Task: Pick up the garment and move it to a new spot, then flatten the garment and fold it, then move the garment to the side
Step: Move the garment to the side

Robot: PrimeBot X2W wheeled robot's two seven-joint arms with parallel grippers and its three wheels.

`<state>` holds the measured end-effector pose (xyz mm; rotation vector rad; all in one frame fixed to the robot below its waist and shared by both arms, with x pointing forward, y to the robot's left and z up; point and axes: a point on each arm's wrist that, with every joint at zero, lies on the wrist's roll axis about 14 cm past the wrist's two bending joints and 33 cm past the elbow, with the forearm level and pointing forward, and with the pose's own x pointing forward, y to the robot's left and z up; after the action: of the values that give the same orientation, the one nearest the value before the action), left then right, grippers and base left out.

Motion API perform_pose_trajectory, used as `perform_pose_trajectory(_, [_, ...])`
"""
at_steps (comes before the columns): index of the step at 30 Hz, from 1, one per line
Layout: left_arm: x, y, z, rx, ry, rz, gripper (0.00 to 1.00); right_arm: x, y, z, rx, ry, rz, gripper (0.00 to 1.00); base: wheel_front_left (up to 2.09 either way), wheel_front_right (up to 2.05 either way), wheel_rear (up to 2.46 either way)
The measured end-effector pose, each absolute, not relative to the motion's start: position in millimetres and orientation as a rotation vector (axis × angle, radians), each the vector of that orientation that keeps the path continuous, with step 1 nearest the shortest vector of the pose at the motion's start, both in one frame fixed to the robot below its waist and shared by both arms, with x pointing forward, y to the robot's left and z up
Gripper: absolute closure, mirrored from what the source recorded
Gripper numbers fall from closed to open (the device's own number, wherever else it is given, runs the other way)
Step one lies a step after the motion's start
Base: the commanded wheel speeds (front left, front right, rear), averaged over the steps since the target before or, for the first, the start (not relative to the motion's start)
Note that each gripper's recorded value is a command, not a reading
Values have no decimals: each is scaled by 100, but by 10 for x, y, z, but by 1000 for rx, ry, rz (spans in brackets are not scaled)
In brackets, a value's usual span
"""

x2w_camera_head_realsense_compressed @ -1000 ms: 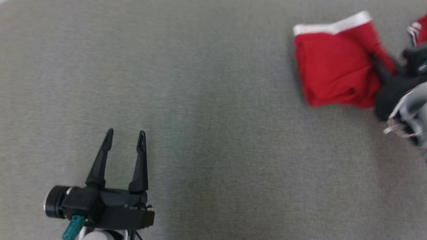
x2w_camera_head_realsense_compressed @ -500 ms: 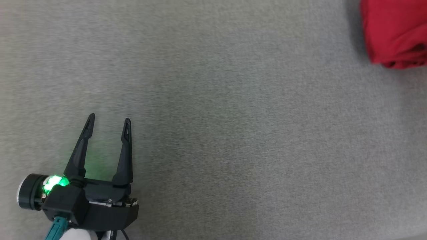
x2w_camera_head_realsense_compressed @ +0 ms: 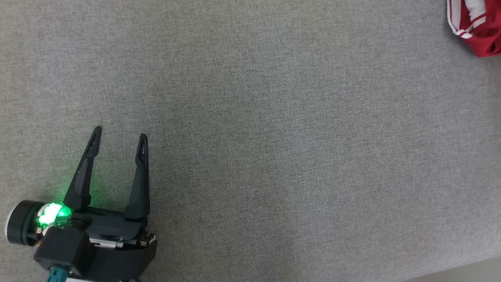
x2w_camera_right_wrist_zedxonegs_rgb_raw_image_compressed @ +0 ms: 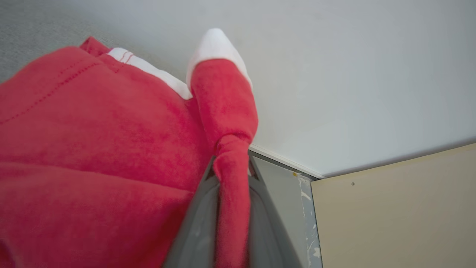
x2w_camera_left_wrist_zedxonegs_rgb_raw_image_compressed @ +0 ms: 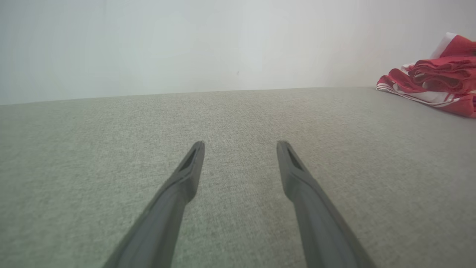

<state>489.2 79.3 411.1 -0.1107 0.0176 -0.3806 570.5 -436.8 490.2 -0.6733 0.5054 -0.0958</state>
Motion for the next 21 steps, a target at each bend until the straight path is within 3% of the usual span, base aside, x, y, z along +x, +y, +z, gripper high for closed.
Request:
perform_pose_trajectory(9, [4885,821,4057,-112,30,-368,0,5816,-4466,4865,-703,524,-127,100,0,0,0])
perform_pose_trajectory(10, [4885,829,4055,-111,30,-365,0,5827,-4462,4845,-701,527,-128,96,0,0,0])
perform_pose_trajectory(13, [4883,850,4047,-112,33,-357,0,5870,-4435,4805,-710,523,-119,0,0,0,0])
perform_pose_trajectory(21, [4863,900,4105,-119,33,-332,0,5987,-4381,5074,-660,394,-148,0,0,0,0])
